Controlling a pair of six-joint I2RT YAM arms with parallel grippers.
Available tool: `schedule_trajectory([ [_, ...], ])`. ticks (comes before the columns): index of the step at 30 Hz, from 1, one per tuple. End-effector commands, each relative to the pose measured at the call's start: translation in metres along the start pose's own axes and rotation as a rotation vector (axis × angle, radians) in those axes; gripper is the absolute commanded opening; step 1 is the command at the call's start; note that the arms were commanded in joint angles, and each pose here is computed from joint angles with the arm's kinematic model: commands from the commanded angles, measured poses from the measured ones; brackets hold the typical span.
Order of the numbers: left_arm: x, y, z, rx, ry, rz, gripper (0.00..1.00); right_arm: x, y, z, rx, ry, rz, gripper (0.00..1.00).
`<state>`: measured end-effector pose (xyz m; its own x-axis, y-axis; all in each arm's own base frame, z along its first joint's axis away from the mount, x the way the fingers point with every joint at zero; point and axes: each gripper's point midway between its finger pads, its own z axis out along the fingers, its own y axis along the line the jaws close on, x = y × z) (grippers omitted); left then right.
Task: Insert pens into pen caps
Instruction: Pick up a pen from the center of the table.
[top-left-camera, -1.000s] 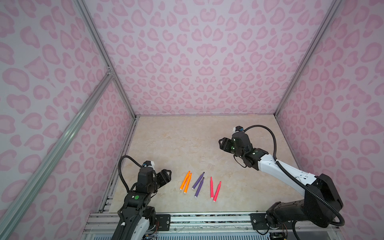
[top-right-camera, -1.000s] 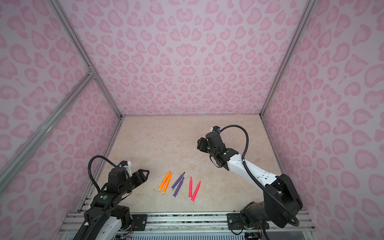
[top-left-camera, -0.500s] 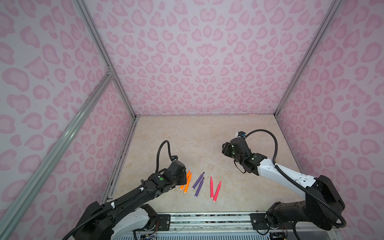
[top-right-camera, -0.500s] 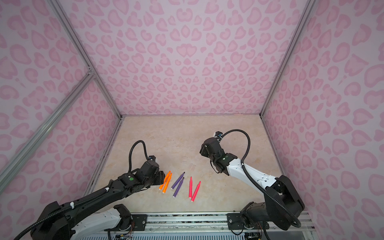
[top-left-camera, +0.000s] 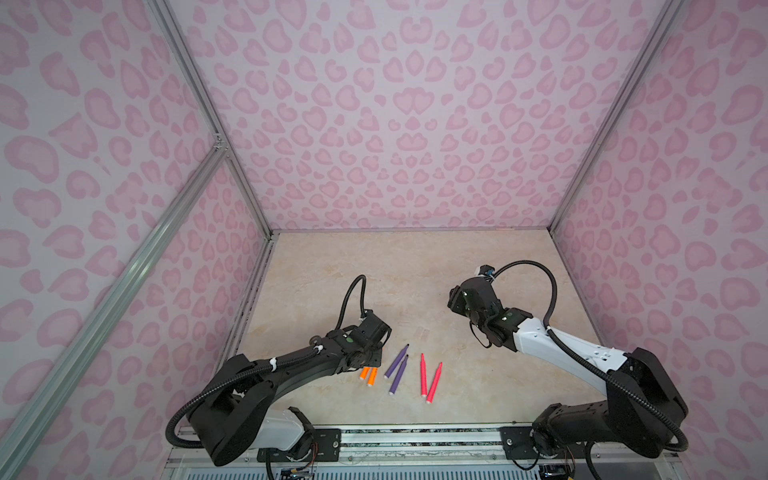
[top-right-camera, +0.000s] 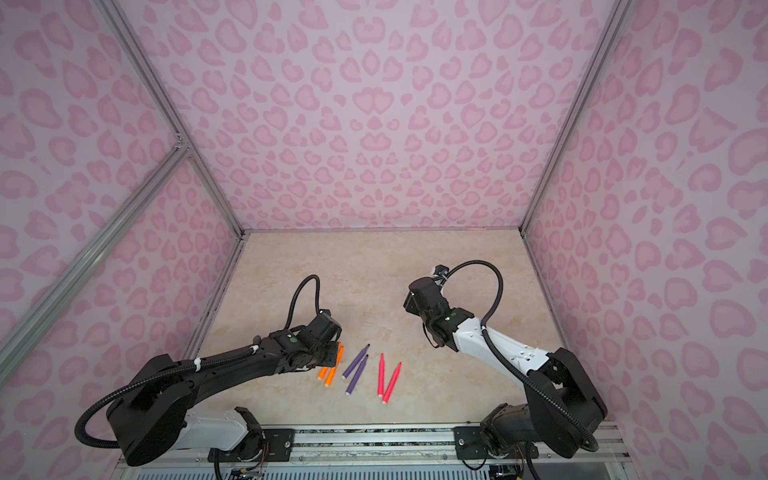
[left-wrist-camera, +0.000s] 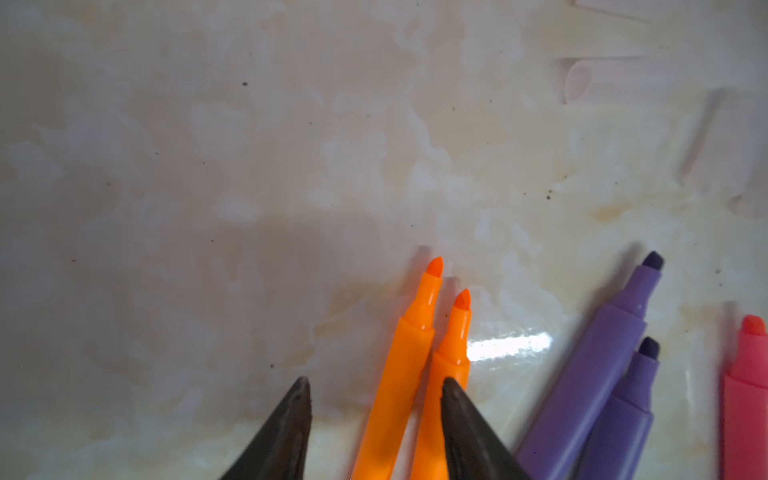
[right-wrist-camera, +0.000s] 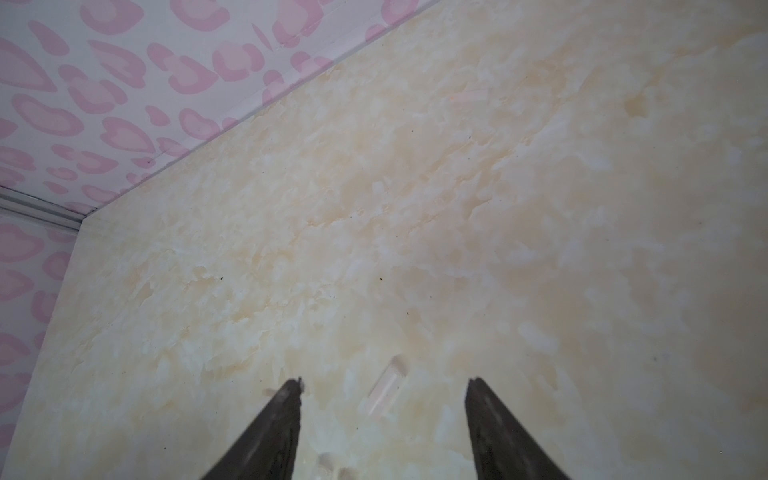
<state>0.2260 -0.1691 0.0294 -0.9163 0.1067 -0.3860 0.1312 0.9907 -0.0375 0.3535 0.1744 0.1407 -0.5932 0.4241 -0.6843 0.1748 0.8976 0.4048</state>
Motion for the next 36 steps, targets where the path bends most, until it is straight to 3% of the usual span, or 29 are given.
schedule_trajectory([
  [1, 0.01, 0.003, 0.003, -0.032, 0.058, 0.001, 0.51, -0.001, -0.001, 0.002, 0.007, -0.012, 0.004, 0.64],
  [15, 0.026, 0.002, 0.007, -0.059, 0.11, 0.01, 0.55, 0.0, -0.012, -0.009, 0.012, -0.025, 0.012, 0.64],
  [23, 0.033, 0.004, 0.01, -0.071, 0.118, 0.017, 0.42, 0.0, -0.015, -0.016, 0.006, -0.033, 0.02, 0.64],
  [28, 0.035, 0.002, 0.007, -0.058, 0.112, 0.024, 0.45, -0.001, -0.016, -0.02, 0.001, -0.04, 0.022, 0.64],
  [36, 0.04, 0.003, 0.013, -0.076, 0.146, 0.045, 0.36, -0.001, -0.017, -0.022, 0.002, -0.043, 0.019, 0.64],
])
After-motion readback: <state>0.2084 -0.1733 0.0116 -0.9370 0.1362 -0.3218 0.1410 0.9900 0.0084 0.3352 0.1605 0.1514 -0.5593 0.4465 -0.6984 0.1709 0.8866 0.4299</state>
